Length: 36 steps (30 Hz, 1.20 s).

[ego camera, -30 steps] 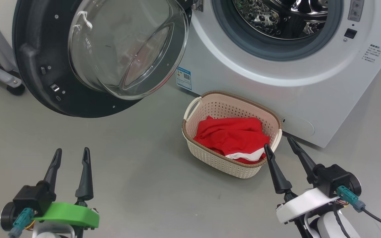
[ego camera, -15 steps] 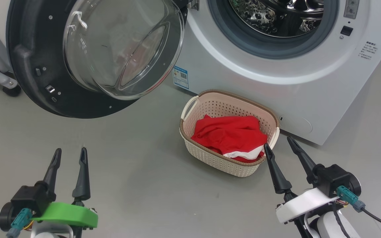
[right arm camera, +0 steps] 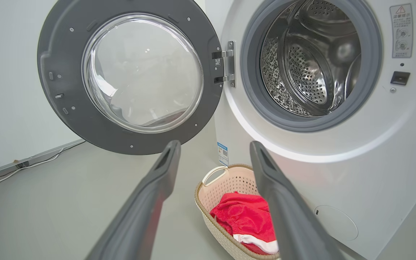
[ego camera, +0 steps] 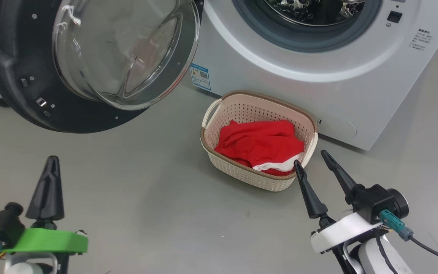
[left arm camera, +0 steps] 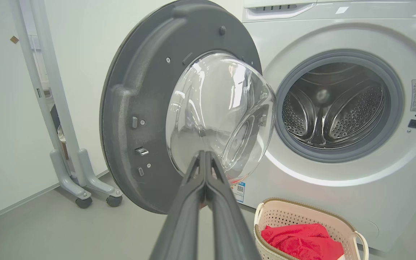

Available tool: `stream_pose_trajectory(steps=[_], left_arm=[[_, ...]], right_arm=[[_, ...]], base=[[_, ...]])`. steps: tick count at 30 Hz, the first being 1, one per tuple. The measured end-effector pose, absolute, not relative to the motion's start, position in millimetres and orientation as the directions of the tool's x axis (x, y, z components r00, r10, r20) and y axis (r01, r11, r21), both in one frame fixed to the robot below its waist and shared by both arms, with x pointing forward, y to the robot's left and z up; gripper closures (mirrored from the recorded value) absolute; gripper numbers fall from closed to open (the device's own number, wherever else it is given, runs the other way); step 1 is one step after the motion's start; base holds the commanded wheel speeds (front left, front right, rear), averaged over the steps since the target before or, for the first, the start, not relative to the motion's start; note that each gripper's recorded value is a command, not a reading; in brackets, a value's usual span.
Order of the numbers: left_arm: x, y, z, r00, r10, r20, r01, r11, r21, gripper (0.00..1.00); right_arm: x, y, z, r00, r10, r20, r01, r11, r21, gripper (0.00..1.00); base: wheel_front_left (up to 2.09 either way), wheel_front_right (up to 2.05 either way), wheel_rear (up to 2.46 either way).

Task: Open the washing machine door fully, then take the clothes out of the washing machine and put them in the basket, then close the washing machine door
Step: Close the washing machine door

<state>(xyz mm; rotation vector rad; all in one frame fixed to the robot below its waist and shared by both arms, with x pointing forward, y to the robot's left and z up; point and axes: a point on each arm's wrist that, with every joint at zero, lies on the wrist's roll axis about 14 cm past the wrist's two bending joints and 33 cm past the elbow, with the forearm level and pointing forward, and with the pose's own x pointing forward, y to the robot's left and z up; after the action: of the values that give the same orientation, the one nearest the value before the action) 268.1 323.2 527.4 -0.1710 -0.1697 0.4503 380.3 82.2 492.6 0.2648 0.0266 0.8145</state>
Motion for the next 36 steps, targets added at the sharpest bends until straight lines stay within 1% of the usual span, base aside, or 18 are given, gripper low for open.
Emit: stream_pose_trajectory(steps=[4,5,12,17,19,21,23,28,31,34,36], left_arm=[[267.1,342.9,536.4,0.871,0.471,0.143,-0.447,0.879,-0.166,1.0],[269.6,354.6,545.3,0.864,0.476,0.164,-0.458,0.878,-0.138,1.0],[292.3,403.8,616.0,0.815,0.477,0.329,-0.49,0.87,-0.045,1.0],[294.7,447.8,646.6,0.797,0.501,0.338,-0.555,0.828,0.081,1.0],[297.7,461.8,656.6,0.79,0.512,0.338,-0.571,0.815,0.1,1.0],[302.4,475.9,665.8,0.768,0.539,0.346,-0.591,0.805,0.057,1.0],[307.5,489.7,669.7,0.743,0.574,0.343,-0.607,0.794,-0.013,1.0],[316.6,527.5,663.2,0.685,0.673,0.278,-0.658,0.736,-0.16,1.0],[317.3,549.1,647.1,0.639,0.744,0.197,-0.7,0.668,-0.252,1.0],[311.4,567.6,616.5,0.586,0.808,0.069,-0.762,0.577,-0.293,1.0],[309.1,575.4,599.3,0.548,0.836,0.0,-0.781,0.512,-0.358,1.0]], right_arm=[[385.4,81.6,490.0,0.687,0.723,0.078,-0.717,0.655,0.238,0.0],[388.3,81.0,485.5,0.686,0.725,0.065,-0.716,0.657,0.236,0.0],[405.9,73.3,469.1,0.692,0.722,0.028,-0.708,0.669,0.227,0.0],[417.9,73.8,462.9,0.693,0.721,0.025,-0.706,0.67,0.228,0.0],[423.8,71.5,461.9,0.698,0.715,0.03,-0.702,0.676,0.223,0.0],[429.4,67.4,457.1,0.704,0.71,0.02,-0.697,0.684,0.215,0.0],[433.0,63.4,451.0,0.709,0.706,0.008,-0.69,0.691,0.215,0.0],[440.1,58.0,440.8,0.719,0.695,-0.008,-0.676,0.702,0.223,0.0],[442.8,55.7,438.6,0.724,0.69,-0.012,-0.67,0.707,0.226,0.0],[444.8,52.3,437.4,0.73,0.683,-0.013,-0.663,0.713,0.226,0.0],[444.8,49.2,435.8,0.735,0.678,-0.019,-0.657,0.719,0.227,0.0]], base=[[0.0,0.0,0.0],[0.0,0.0,0.0],[0.0,0.0,0.0],[0.0,0.0,0.0],[0.0,0.0,0.0],[0.0,0.0,0.0],[0.0,0.0,0.0],[0.0,0.0,0.0],[0.0,0.0,0.0],[0.0,0.0,0.0],[0.0,0.0,0.0]])
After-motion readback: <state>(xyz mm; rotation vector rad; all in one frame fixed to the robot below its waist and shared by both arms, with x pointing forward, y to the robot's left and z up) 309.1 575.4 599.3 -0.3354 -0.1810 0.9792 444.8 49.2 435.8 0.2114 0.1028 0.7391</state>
